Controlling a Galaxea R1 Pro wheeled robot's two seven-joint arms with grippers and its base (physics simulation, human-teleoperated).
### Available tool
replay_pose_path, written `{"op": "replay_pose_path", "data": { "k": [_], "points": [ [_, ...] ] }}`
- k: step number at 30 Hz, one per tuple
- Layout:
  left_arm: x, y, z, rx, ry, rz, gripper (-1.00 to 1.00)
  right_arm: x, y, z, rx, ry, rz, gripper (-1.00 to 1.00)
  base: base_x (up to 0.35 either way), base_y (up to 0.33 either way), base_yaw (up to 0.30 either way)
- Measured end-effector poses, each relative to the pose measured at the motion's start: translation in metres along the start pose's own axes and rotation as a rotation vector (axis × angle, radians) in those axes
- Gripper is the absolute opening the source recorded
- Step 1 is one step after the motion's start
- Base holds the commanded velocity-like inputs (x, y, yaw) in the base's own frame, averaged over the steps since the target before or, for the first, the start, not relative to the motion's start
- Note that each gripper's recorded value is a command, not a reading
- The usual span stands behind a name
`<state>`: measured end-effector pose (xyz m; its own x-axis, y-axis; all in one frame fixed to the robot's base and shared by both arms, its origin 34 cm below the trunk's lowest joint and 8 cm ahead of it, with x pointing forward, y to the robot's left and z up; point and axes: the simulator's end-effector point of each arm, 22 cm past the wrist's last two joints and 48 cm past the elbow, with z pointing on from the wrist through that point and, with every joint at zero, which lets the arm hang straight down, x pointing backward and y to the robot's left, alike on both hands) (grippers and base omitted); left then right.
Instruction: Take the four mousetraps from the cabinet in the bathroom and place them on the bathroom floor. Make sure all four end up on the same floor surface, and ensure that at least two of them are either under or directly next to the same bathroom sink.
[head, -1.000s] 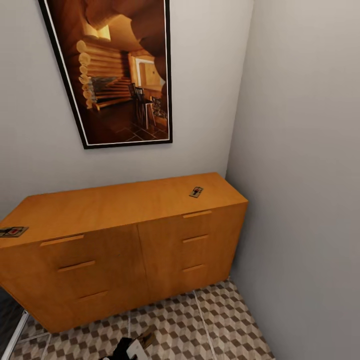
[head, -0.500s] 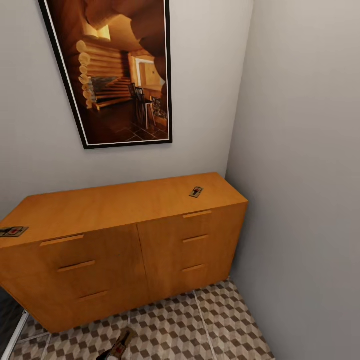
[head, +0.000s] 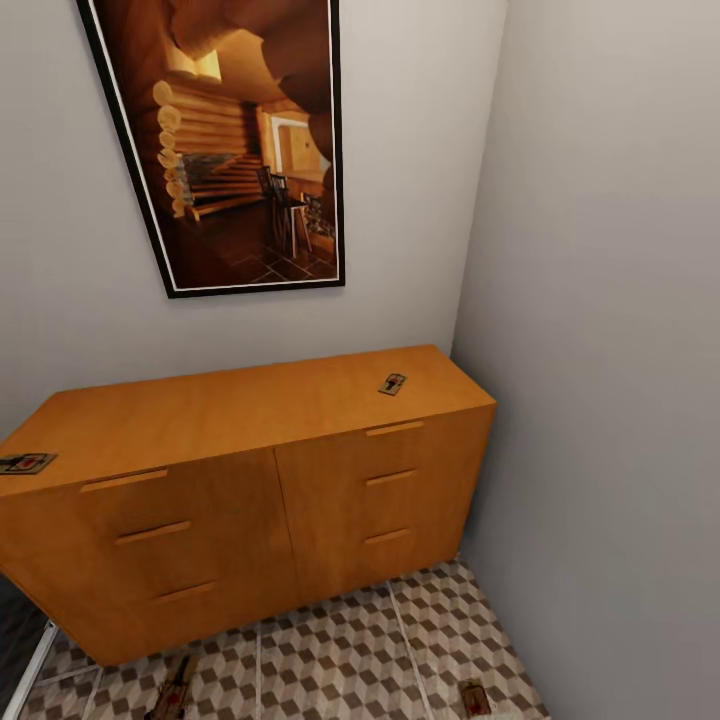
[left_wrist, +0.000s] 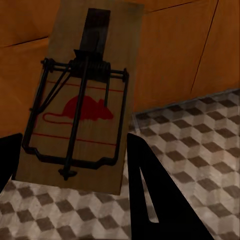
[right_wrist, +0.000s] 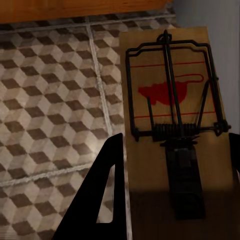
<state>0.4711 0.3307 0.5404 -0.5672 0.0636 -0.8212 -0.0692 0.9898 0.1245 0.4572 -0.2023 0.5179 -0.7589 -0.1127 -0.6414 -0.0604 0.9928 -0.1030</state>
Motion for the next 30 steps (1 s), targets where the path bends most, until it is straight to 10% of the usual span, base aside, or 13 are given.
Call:
{"op": "replay_pose_path", "data": {
  "k": [10, 20, 30],
  "points": [
    [0.011, 0.026, -0.011, -0.104, 0.004, -0.084, -1.0, -0.038, -0.011, 0.016, 0.02, 0.008, -0.015, -1.0, 0.0, 0.0, 0.0],
    [0.014, 0.027, -0.013, -0.114, 0.011, -0.096, -1.0, -0.054, -0.044, 0.017, 0.052, -0.115, -0.015, -1.0, 0.0, 0.0, 0.0],
    [0.019, 0.018, -0.016, -0.104, 0.021, -0.102, -1.0, -0.027, -0.047, 0.014, 0.05, -0.089, -0.024, -1.0, 0.0, 0.0, 0.0]
  ]
}}
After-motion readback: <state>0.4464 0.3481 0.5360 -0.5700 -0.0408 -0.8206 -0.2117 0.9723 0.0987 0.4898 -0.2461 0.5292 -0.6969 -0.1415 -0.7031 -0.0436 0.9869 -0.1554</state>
